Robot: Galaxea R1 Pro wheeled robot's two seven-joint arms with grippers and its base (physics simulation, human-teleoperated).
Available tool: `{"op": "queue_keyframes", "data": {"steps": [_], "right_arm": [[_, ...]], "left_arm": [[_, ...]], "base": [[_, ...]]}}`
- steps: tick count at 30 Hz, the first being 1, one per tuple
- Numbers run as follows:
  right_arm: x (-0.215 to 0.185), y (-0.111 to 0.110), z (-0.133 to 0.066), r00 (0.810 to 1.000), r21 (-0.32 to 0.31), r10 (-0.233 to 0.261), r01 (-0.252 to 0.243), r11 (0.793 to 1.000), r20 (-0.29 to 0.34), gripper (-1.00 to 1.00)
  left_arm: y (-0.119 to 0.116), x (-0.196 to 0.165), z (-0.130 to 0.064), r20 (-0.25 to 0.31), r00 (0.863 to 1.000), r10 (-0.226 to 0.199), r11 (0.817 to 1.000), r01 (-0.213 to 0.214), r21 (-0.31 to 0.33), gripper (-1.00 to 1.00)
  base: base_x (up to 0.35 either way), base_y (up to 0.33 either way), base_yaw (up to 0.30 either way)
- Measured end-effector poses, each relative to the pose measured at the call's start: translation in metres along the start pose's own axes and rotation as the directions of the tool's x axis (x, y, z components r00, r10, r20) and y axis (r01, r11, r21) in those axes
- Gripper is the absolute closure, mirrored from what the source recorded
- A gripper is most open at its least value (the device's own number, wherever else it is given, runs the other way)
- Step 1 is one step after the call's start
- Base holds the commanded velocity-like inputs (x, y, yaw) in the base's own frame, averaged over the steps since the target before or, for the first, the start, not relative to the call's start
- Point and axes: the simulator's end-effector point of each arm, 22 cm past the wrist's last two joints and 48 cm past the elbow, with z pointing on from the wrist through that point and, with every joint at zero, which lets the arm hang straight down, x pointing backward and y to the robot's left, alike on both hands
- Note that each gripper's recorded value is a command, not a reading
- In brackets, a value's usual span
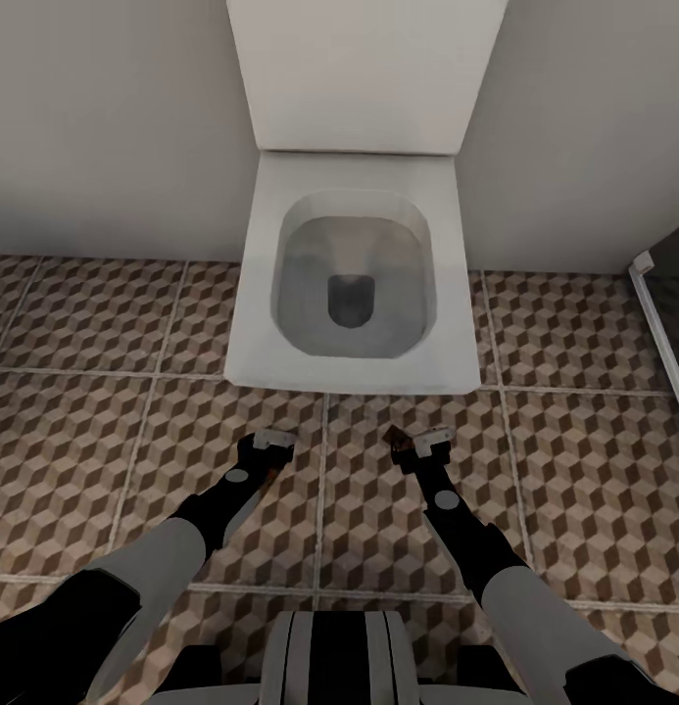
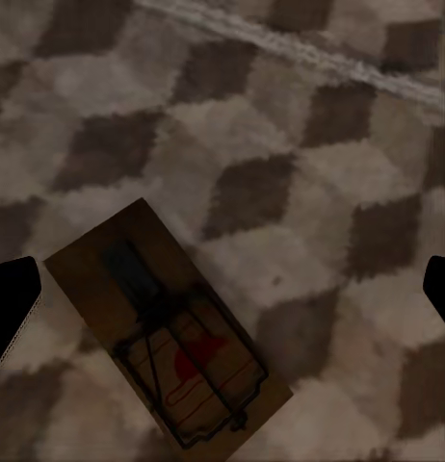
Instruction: Take the four mousetraps from the cabinet in the bathroom and place them on the bathroom floor. Make sure all four end up on the same floor surface, and ensure that at least two of them are either under or directly next to the same bathroom sink.
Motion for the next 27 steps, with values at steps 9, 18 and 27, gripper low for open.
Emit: {"op": "queue_keyframes", "data": {"steps": [9,18,27], "right_arm": [[-0.025,-0.007,-0.006,0.999,0.01,-0.001,0.001,1.0,0.035,-1.0],[-0.03,-0.008,-0.008,0.999,0.012,-0.002,0.001,1.0,0.043,-1.0],[-0.054,-0.015,-0.016,0.997,0.022,-0.004,0.002,1.0,0.078,-1.0]], "left_arm": [[0.004,-0.023,-0.011,0.034,0.999,0.004,1.0,-0.003,-0.007,-1.0],[0.005,-0.025,-0.013,0.033,0.999,0.006,1.0,-0.006,-0.008,-1.0],[0.009,-0.044,-0.024,0.059,0.998,0.011,1.0,-0.01,-0.017,-1.0]], "base": [[0.0,0.0,0.0],[0.0,0.0,0.0],[0.0,0.0,0.0]]}}
